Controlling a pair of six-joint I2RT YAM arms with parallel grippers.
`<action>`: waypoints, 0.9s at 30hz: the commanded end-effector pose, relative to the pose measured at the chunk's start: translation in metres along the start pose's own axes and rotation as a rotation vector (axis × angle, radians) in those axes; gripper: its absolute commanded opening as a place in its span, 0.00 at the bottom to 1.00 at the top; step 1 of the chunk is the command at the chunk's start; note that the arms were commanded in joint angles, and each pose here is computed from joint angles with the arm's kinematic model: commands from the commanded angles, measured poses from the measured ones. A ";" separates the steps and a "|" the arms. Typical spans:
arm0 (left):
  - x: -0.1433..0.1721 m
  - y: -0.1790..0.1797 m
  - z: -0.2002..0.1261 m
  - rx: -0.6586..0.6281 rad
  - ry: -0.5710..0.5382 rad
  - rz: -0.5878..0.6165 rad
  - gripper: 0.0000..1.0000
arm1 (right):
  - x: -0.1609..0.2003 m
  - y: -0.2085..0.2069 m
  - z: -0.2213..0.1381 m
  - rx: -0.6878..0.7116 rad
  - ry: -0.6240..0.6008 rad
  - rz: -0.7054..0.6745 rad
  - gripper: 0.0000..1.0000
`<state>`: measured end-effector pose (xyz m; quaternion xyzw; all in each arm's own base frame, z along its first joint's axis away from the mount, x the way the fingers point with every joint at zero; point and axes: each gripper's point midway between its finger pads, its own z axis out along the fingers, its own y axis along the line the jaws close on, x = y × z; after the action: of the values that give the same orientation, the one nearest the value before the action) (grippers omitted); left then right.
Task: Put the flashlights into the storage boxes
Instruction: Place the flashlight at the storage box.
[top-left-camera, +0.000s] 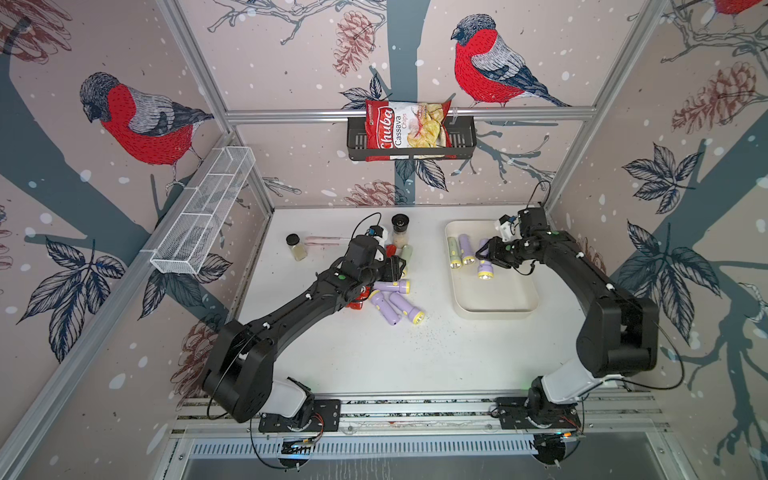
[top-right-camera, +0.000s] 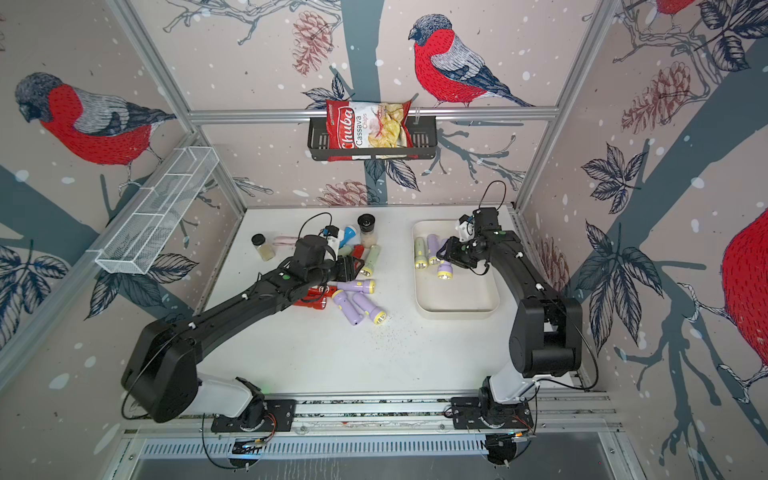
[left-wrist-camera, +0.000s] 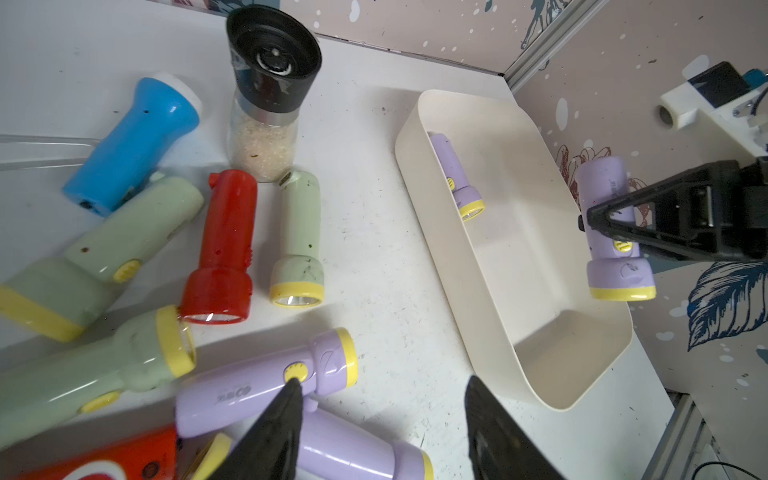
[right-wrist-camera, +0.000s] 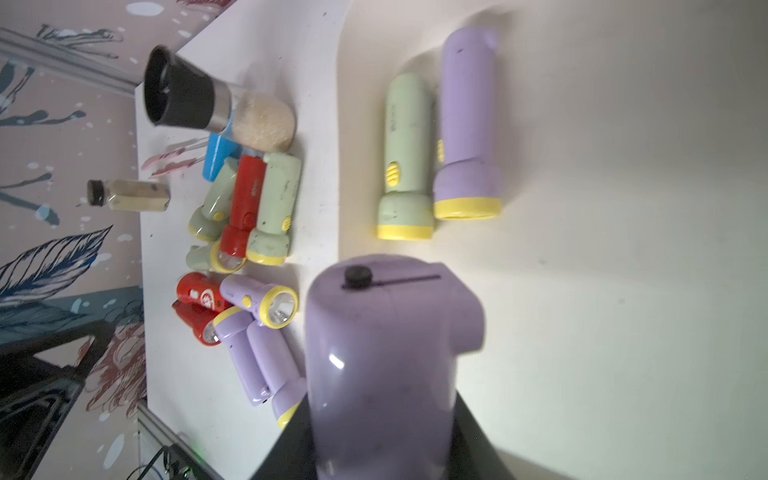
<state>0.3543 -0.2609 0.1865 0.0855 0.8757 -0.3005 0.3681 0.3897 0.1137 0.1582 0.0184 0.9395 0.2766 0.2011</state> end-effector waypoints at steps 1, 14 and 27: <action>-0.016 -0.014 0.009 0.050 -0.025 0.037 0.62 | -0.011 -0.026 0.001 0.094 0.003 -0.004 0.30; -0.026 -0.016 0.052 0.065 0.032 0.045 0.62 | -0.069 -0.074 0.061 0.214 0.059 -0.051 0.31; -0.025 -0.016 0.066 0.071 0.050 0.038 0.62 | -0.091 -0.081 0.113 0.239 0.124 -0.127 0.33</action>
<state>0.4036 -0.3071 0.1722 0.1141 0.8768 -0.3166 0.3435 0.5271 0.0863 0.0687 -0.0215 0.9728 0.1549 0.1712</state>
